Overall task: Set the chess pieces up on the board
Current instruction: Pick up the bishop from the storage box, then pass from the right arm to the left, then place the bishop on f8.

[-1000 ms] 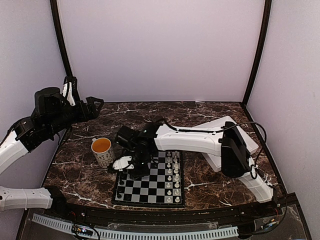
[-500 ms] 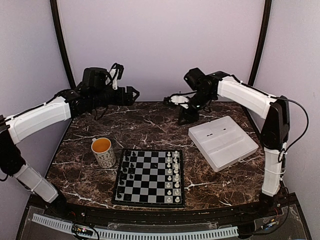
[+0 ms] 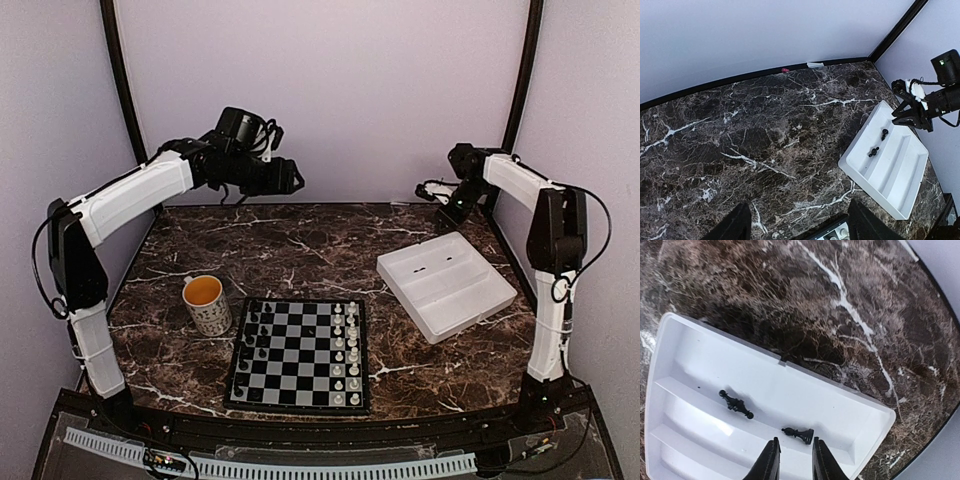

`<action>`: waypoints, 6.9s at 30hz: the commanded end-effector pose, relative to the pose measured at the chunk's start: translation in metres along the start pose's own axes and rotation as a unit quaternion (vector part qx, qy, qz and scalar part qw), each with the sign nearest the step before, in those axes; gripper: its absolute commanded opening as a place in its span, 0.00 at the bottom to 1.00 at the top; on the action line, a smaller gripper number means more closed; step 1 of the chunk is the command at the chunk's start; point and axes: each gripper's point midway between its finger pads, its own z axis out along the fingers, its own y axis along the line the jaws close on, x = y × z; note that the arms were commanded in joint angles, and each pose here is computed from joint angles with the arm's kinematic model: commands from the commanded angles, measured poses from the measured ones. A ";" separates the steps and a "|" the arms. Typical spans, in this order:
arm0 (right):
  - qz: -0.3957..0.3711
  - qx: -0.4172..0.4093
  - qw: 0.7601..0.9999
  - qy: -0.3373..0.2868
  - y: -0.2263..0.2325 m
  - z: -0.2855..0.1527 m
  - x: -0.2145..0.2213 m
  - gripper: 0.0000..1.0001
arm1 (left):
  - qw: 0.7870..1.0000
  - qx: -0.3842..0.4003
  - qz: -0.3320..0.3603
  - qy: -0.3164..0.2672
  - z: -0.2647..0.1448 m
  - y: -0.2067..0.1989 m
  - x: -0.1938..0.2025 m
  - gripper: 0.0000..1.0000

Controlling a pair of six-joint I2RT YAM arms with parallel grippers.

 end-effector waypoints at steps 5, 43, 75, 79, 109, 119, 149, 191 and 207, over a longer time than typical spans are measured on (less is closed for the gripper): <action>0.022 -0.010 0.995 0.101 -0.015 0.038 0.043 0.26 | 0.998 0.001 0.026 0.049 0.010 0.002 -0.001 0.71; 0.072 -0.064 0.967 0.237 -0.002 0.075 0.106 0.24 | 0.998 0.018 -0.032 0.050 0.023 0.038 -0.011 0.72; 0.101 -0.374 0.903 -0.185 0.111 -0.062 -0.036 0.05 | 0.940 0.133 0.242 -0.200 -0.008 -0.124 -0.001 0.64; 0.195 -0.480 0.825 -0.228 0.136 -0.069 -0.036 0.06 | 0.912 0.111 0.323 -0.225 -0.012 -0.147 0.024 0.63; 0.364 -0.532 0.717 -0.266 0.167 -0.113 -0.044 0.13 | 0.881 0.069 0.388 -0.261 0.037 -0.238 0.069 0.56; 0.363 -0.537 0.714 -0.265 0.171 -0.119 -0.043 0.13 | 0.894 0.072 0.365 -0.251 0.058 -0.239 0.061 0.46; 0.356 -0.537 0.714 -0.273 0.174 -0.128 -0.042 0.14 | 0.905 0.098 0.342 -0.234 0.077 -0.243 0.054 0.15; 0.243 -0.327 0.838 -0.364 0.103 -0.137 0.011 0.61 | 0.909 -0.051 0.096 0.403 -0.077 -0.017 0.242 0.06; 0.228 -0.319 0.842 -0.370 0.110 -0.142 0.015 0.61 | 0.860 -0.094 0.043 0.500 -0.076 0.031 0.274 0.08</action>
